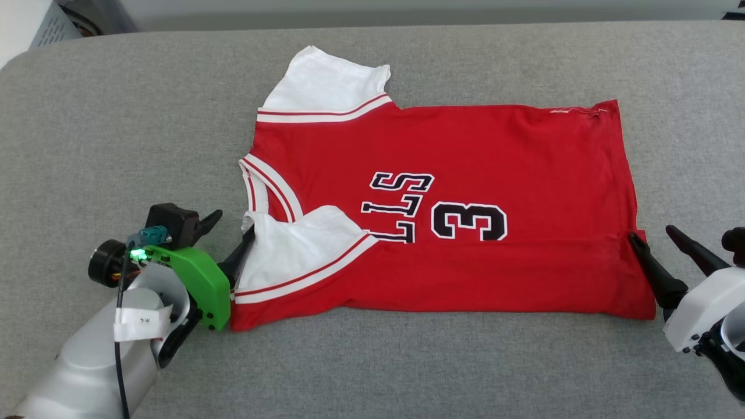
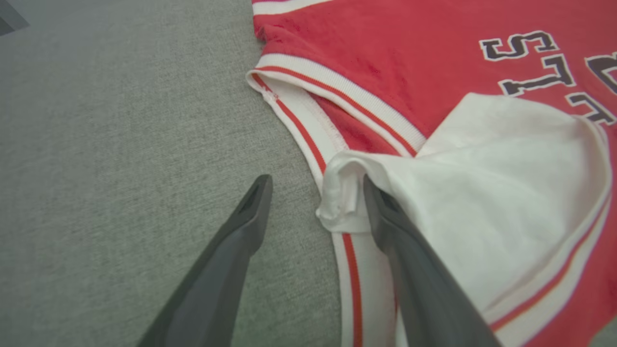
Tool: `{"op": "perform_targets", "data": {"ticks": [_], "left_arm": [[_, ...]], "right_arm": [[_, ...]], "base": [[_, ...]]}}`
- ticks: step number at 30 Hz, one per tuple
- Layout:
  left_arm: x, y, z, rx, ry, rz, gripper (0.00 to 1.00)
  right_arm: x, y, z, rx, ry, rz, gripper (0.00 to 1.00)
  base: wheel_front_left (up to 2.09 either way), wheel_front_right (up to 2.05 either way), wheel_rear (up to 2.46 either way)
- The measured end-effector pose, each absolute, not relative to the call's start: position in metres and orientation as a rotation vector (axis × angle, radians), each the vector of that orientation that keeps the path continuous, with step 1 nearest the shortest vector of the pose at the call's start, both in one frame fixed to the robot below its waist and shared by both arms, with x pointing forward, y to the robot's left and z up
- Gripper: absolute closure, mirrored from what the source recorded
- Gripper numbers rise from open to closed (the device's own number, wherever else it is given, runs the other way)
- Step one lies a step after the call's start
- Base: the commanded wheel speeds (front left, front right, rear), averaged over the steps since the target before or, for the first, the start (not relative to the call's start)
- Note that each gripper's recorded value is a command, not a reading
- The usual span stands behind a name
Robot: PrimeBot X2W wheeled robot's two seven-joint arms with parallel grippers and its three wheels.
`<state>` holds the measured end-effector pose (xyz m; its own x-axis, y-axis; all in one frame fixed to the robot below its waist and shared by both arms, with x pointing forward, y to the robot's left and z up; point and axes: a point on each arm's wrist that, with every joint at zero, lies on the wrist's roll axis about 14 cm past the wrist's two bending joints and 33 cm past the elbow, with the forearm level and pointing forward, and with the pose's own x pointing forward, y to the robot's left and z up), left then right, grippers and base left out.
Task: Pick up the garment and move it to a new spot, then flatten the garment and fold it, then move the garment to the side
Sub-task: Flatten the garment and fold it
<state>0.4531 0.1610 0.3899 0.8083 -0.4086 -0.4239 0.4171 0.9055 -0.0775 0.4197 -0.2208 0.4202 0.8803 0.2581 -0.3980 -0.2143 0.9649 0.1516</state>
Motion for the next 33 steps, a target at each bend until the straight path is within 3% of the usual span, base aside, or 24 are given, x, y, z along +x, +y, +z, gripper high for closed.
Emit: {"op": "perform_targets", "data": {"ticks": [7,12,21,33], "left_arm": [[0.464,0.176,0.438,0.073,0.423,-0.443,0.00],[0.462,0.177,0.461,0.055,0.543,-0.463,0.00],[0.419,0.161,0.436,0.054,0.931,-0.563,0.00],[0.387,0.162,0.374,0.043,1.186,-0.560,0.00]], "right_arm": [[0.419,-0.211,0.458,0.074,0.322,0.287,0.00],[0.421,-0.200,0.470,0.069,0.294,0.313,0.00],[0.419,-0.189,0.470,0.066,0.309,0.332,0.00],[0.417,-0.193,0.456,0.077,0.353,0.312,0.00]], "base": [[0.00,0.00,0.00],[0.00,0.00,0.00],[0.00,0.00,0.00],[0.00,0.00,0.00]]}}
